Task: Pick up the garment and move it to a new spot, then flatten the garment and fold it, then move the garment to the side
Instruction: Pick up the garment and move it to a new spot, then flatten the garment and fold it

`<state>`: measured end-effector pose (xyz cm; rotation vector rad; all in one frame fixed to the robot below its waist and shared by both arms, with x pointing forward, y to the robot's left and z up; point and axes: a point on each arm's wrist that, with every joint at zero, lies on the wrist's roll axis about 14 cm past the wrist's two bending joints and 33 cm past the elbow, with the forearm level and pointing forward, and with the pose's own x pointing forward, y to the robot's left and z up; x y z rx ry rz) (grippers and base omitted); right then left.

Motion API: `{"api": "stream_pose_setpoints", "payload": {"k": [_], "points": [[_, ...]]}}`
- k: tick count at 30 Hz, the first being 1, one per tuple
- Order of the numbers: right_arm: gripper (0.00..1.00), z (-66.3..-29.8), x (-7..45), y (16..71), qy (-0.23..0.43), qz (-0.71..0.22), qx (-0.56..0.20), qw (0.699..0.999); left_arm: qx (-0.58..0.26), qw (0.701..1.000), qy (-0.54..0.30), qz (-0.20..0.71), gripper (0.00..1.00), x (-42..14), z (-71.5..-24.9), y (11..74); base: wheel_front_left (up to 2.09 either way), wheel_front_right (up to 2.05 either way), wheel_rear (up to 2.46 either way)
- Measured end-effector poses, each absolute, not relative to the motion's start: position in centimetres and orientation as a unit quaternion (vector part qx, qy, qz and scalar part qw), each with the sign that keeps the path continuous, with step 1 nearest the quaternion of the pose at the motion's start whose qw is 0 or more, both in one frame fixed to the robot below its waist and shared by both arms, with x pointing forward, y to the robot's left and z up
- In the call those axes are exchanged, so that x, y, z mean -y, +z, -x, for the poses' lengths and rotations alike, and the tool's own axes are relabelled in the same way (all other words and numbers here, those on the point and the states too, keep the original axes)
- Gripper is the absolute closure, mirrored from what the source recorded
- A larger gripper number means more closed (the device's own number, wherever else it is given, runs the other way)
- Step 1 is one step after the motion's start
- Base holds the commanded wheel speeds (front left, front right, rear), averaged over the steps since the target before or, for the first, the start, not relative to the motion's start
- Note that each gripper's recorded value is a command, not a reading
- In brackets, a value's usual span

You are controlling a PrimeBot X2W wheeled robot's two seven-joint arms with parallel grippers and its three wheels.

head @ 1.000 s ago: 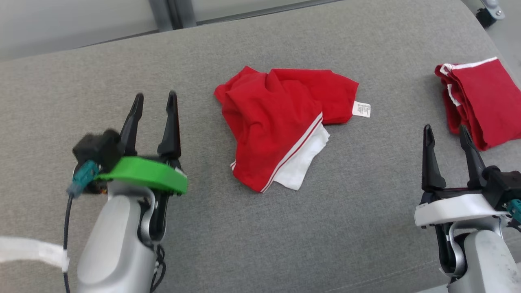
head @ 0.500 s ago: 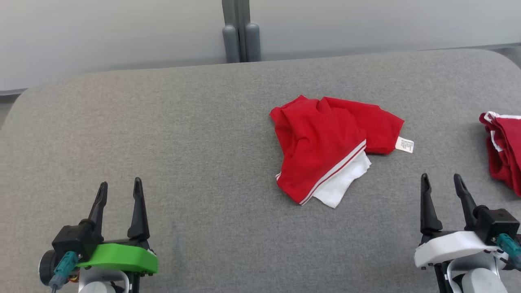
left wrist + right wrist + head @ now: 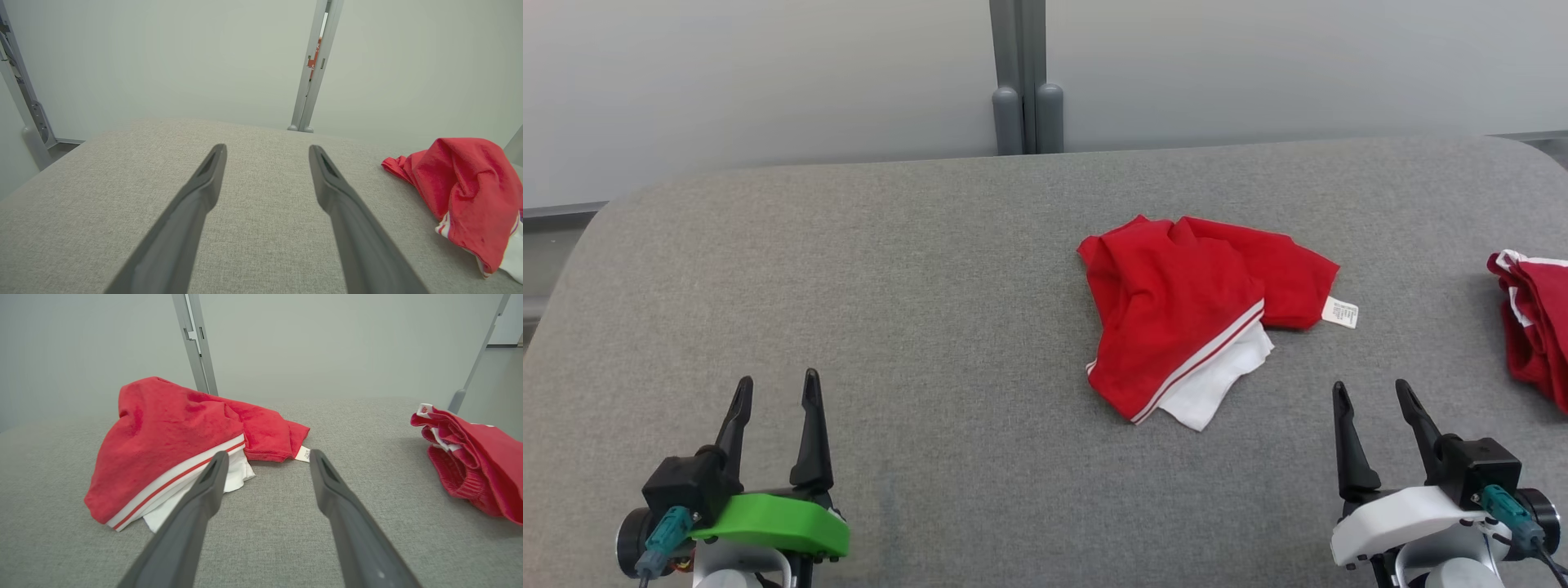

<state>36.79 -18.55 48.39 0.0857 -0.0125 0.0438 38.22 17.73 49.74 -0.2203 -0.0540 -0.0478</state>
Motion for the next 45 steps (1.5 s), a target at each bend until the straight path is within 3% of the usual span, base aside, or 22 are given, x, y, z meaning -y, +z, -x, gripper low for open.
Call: {"api": "stream_pose_setpoints", "payload": {"k": [17,21,32,39,45], "points": [[0.0,-37.0,18.8,48.4,0.018,-0.04,0.007,0.999,0.017,0.992,-0.037,0.118,0.0,-16.7,-39.1,49.2,0.0,0.0,0.0],[0.0,-37.3,18.8,48.7,0.018,-0.04,0.01,0.999,0.003,0.989,-0.083,0.121,0.0,-13.5,-39.9,48.7,0.0,0.0,0.0],[0.0,-36.6,21.0,48.6,-0.015,-0.038,0.009,0.999,-0.13,0.932,-0.296,0.162,0.0,1.8,-38.6,44.3,0.0,0.0,0.0],[0.0,-35.3,23.7,48.6,-0.058,-0.034,0.008,0.998,-0.229,0.9,-0.337,0.157,0.0,5.2,-37.3,40.1,0.0,0.0,0.0],[0.0,-34.1,25.5,48.0,-0.088,-0.033,-0.002,0.996,-0.265,0.881,-0.349,0.176,0.0,7.3,-37.4,38.9,0.0,0.0,0.0]]}}
